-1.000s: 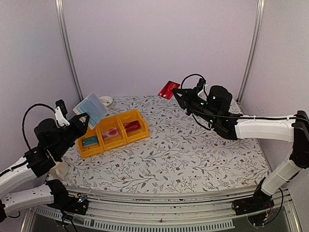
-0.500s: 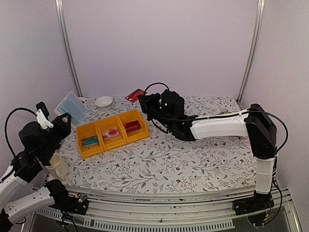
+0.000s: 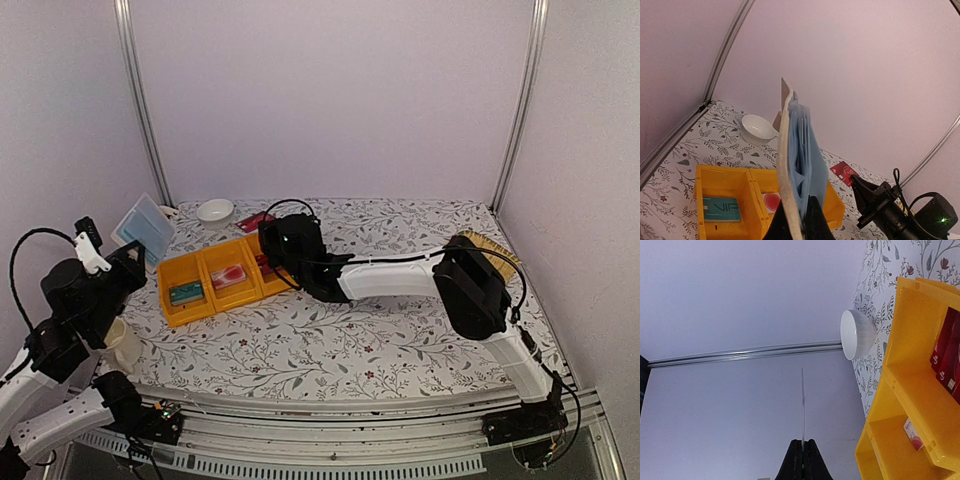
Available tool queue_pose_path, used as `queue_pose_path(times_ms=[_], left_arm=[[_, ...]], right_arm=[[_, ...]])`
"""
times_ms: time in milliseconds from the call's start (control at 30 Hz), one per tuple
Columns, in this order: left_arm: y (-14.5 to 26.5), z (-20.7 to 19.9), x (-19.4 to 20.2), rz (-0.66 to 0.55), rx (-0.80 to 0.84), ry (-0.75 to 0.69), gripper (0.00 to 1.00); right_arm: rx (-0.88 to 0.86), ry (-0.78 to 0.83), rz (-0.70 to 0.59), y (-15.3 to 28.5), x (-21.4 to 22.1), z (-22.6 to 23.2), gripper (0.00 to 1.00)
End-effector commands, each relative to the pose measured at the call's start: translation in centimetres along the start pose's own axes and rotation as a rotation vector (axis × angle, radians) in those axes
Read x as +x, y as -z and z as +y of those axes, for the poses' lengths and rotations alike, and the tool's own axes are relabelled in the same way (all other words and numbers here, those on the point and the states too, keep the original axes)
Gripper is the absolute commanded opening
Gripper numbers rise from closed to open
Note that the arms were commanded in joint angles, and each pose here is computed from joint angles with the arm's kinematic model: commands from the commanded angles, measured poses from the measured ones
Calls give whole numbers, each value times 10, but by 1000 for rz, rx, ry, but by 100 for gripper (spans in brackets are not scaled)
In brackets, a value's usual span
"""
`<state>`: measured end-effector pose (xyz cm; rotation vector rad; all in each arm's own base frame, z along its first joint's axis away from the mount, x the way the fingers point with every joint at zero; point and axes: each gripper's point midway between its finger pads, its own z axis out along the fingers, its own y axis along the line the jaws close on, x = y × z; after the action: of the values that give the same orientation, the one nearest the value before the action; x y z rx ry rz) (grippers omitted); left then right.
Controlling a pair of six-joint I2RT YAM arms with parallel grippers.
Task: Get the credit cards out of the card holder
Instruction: Place the credit card in the card box.
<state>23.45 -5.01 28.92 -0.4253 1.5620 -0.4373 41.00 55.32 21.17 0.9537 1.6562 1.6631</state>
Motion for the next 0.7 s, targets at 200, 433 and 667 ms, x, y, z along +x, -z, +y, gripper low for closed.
queue_pose_path(times_ms=[200, 433, 667], left_arm=[[0, -2, 5, 3, 32, -17, 0], [0, -5, 6, 8, 53, -14, 0], [0, -5, 8, 11, 58, -12, 0]], right_arm=[[149, -23, -129, -21, -16, -83, 1], [150, 11, -182, -30, -25, -100, 2], [148, -16, -239, -30, -32, -111, 2]])
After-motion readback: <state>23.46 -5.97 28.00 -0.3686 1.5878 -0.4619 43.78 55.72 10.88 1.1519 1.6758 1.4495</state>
